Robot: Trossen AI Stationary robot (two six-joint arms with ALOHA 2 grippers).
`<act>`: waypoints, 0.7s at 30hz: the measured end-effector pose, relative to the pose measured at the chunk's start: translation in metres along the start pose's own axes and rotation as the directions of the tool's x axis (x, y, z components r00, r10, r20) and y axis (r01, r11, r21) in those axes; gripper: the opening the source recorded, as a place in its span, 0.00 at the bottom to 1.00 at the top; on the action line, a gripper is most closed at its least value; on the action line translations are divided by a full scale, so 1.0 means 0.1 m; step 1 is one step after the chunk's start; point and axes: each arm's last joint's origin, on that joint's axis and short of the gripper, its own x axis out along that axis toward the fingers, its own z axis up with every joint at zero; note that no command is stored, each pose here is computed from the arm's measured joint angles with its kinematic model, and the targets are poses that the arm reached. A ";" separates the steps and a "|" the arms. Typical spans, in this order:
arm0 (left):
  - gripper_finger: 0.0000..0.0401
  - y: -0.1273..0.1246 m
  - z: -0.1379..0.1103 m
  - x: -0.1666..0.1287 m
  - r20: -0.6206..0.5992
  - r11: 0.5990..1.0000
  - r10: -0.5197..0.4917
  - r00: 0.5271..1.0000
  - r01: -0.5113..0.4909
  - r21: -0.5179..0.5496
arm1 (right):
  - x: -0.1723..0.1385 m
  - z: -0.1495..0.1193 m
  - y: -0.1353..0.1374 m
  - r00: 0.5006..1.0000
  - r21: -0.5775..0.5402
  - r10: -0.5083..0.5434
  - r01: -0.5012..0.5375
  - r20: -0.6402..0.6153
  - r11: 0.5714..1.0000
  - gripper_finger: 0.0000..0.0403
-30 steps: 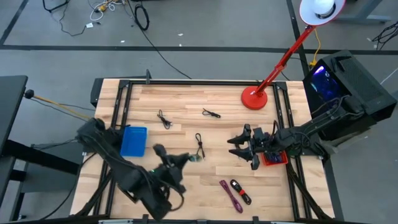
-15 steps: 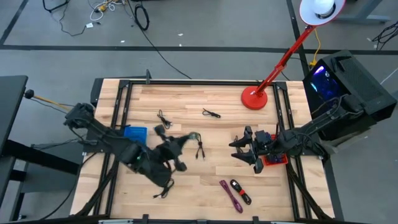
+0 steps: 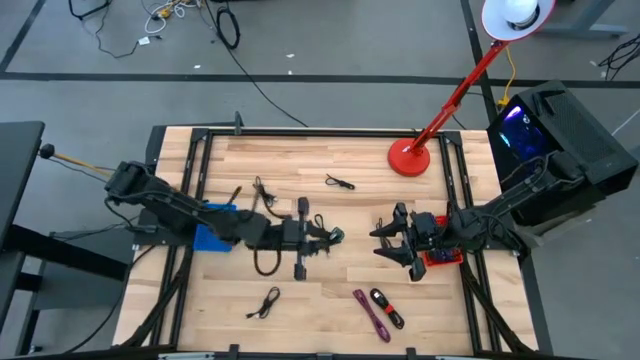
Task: Pick & Place USB Port
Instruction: Put the black and green charger cable into the red basket
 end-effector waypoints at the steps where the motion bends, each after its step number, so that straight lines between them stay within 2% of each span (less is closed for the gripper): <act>1: 0.07 0.02 0.01 0.01 0.042 1.000 -0.011 0.999 0.011 0.001 | 0.00 0.00 0.00 1.000 0.002 -0.005 0.005 0.002 1.000 0.52; 4: 0.07 0.06 0.06 0.06 0.185 0.996 -0.088 0.979 0.090 -0.004 | 0.03 -0.03 0.00 1.000 0.001 -0.015 0.015 0.004 1.000 0.52; 6: 0.07 0.08 0.04 0.09 0.218 0.992 -0.124 0.968 0.128 -0.002 | 0.06 -0.04 0.01 1.000 -0.002 -0.010 0.010 0.028 1.000 0.52; 13: 0.07 0.12 -0.07 0.15 0.228 0.990 -0.134 0.964 0.142 -0.019 | 0.17 -0.10 0.04 0.996 -0.064 0.014 -0.009 0.090 0.998 0.52; 21: 0.07 0.08 -0.11 0.27 0.249 0.988 -0.142 0.958 0.151 -0.019 | 0.43 -0.07 0.11 0.997 -0.107 0.036 -0.029 0.061 0.994 0.52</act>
